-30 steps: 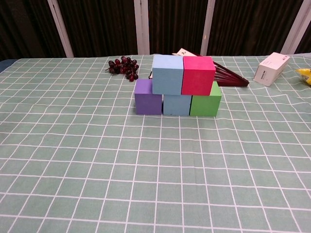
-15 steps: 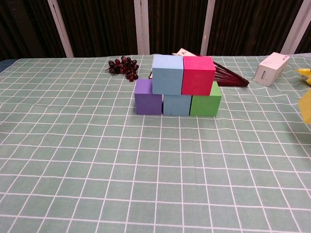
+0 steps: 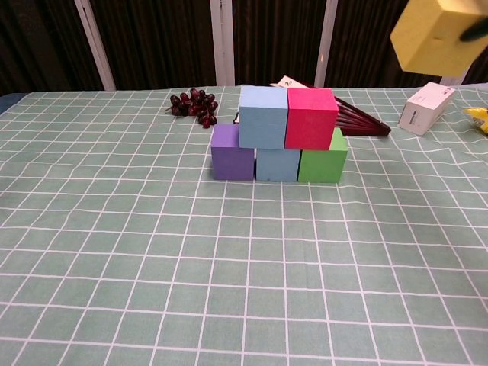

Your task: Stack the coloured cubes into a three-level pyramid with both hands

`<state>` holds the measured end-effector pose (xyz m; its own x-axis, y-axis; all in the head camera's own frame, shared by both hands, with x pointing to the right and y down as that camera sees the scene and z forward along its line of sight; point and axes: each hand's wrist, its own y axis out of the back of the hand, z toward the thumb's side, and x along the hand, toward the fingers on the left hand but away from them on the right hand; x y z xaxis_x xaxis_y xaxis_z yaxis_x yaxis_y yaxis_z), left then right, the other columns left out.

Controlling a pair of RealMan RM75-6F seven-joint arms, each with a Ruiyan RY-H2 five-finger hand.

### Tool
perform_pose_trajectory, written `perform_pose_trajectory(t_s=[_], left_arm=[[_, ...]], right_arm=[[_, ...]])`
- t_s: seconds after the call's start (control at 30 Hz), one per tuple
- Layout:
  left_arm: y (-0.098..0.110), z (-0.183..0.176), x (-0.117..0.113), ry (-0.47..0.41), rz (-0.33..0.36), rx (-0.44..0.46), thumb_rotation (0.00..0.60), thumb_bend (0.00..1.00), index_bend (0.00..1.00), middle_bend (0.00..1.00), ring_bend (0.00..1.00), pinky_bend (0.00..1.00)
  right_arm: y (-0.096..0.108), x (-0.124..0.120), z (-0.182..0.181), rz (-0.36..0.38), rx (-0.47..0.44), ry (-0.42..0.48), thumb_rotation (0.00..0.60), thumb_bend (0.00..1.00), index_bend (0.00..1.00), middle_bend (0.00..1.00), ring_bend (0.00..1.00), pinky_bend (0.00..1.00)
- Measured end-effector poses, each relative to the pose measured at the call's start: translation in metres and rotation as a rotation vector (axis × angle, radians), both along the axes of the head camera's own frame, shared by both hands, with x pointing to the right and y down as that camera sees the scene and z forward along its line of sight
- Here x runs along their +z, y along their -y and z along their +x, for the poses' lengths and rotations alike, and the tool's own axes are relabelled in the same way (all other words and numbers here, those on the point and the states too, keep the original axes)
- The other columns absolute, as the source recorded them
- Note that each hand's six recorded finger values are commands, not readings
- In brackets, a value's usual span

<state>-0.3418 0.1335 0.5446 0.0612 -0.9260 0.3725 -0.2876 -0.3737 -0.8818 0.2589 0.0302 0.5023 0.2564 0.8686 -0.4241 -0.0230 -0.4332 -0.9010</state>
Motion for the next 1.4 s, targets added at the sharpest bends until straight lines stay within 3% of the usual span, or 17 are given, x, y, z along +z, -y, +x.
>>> perform_pose_trajectory(t_s=[0.17, 0.47, 0.8, 1.1, 1.4], left_arm=[[0.003, -0.005, -0.001, 0.006, -0.009, -0.009, 0.600, 0.15, 0.00, 0.07, 0.06, 0.07], [0.007, -0.011, -0.001, -0.011, -0.037, -0.032, 0.600, 0.15, 0.00, 0.07, 0.06, 0.07], [0.009, -0.014, 0.000, -0.037, -0.064, -0.041, 0.600, 0.15, 0.00, 0.07, 0.06, 0.06], [0.009, -0.014, -0.002, -0.050, -0.065, -0.041, 0.600, 0.15, 0.00, 0.07, 0.06, 0.06], [0.009, -0.013, -0.001, -0.048, -0.068, -0.040, 0.600, 0.15, 0.00, 0.07, 0.06, 0.06]], right_arm=[[0.011, -0.005, -0.039, -0.008, -0.073, -0.036, 0.600, 0.18, 0.01, 0.49, 0.27, 0.00], [0.016, 0.016, -0.107, -0.096, -0.120, -0.043, 0.600, 0.18, 0.01, 0.49, 0.27, 0.00], [0.028, 0.038, -0.142, -0.204, 0.023, -0.050, 0.600, 0.18, 0.01, 0.49, 0.27, 0.00], [0.042, 0.041, -0.157, -0.221, 0.126, -0.071, 0.600, 0.18, 0.01, 0.49, 0.27, 0.00], [0.045, 0.050, -0.159, -0.246, 0.161, -0.069, 0.600, 0.18, 0.01, 0.49, 0.27, 0.00]])
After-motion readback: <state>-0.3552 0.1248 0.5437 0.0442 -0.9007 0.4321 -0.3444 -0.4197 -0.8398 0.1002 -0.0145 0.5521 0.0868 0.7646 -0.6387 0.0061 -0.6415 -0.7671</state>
